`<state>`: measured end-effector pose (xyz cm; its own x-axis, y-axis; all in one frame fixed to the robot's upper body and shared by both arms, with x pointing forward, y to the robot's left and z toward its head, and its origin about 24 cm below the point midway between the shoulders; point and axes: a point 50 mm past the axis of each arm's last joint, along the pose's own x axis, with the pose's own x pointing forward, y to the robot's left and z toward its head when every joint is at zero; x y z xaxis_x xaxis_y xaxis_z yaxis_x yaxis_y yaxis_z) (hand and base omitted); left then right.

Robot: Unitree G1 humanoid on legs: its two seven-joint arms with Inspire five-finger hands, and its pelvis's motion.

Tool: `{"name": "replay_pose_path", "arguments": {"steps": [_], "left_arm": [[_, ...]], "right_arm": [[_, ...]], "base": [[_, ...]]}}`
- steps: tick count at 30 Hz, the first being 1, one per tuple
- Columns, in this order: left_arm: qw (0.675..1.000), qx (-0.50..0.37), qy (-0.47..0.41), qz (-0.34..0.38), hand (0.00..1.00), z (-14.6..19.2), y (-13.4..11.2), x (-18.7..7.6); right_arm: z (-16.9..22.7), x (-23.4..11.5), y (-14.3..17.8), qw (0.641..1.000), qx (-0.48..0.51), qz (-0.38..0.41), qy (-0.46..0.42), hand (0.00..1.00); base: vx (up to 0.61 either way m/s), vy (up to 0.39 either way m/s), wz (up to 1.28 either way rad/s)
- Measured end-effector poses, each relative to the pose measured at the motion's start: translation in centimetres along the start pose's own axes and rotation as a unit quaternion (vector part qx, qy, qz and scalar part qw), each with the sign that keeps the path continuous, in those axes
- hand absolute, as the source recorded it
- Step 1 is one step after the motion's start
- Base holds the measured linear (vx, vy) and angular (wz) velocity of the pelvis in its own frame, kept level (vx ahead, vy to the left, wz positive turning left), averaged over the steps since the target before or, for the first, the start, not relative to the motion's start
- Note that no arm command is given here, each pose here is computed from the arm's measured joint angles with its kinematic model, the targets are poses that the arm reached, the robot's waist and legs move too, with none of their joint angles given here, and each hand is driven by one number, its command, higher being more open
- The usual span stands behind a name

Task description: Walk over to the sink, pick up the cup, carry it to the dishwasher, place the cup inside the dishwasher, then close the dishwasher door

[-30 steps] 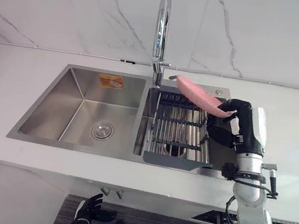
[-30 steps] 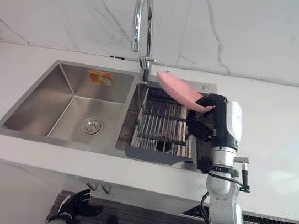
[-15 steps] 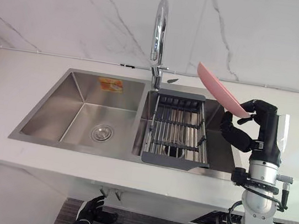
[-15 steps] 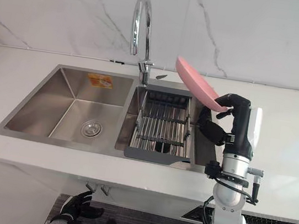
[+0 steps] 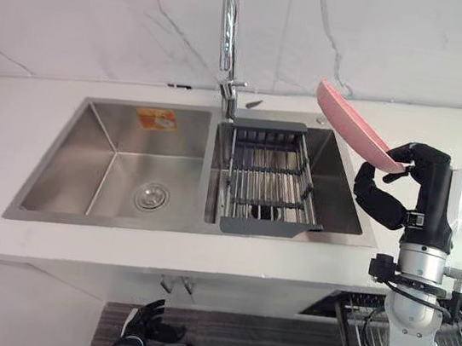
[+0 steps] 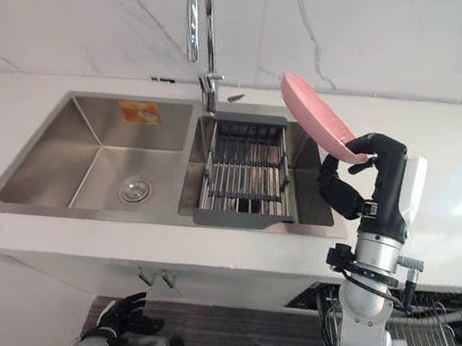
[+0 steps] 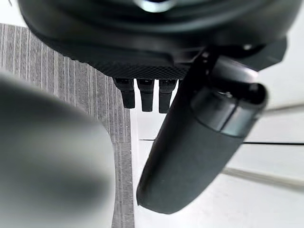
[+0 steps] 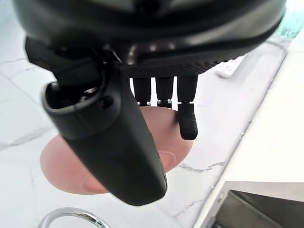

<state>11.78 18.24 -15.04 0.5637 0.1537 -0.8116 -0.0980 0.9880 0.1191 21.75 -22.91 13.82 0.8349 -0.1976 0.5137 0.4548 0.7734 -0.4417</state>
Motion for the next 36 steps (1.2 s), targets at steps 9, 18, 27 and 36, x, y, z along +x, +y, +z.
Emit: {"name": "replay_pose_path", "arguments": {"steps": [9,18,27,36], "left_arm": [[0.999,-0.012,0.011,0.038,0.9,-0.1,1.7,0.2],[0.996,-0.01,0.049,0.074,0.9,-2.7,3.6,-0.8],[0.996,0.026,0.063,0.063,0.9,-3.9,3.6,-1.3],[0.995,0.041,0.072,0.052,0.9,-4.7,3.3,-1.7]], "right_arm": [[0.6,0.3,0.9,0.999,-0.043,0.019,-0.024,0.3],[-0.2,-0.4,0.9,0.996,-0.078,0.041,-0.01,0.3],[-3.0,-3.8,-0.9,0.991,-0.099,0.01,0.092,0.3],[-6.1,-5.7,-5.4,0.963,-0.191,-0.07,0.175,0.3]], "base": [[-0.05,0.055,-0.78],[0.07,-0.08,-0.3],[-0.01,0.024,-0.12],[-0.01,0.016,-0.05]]}}
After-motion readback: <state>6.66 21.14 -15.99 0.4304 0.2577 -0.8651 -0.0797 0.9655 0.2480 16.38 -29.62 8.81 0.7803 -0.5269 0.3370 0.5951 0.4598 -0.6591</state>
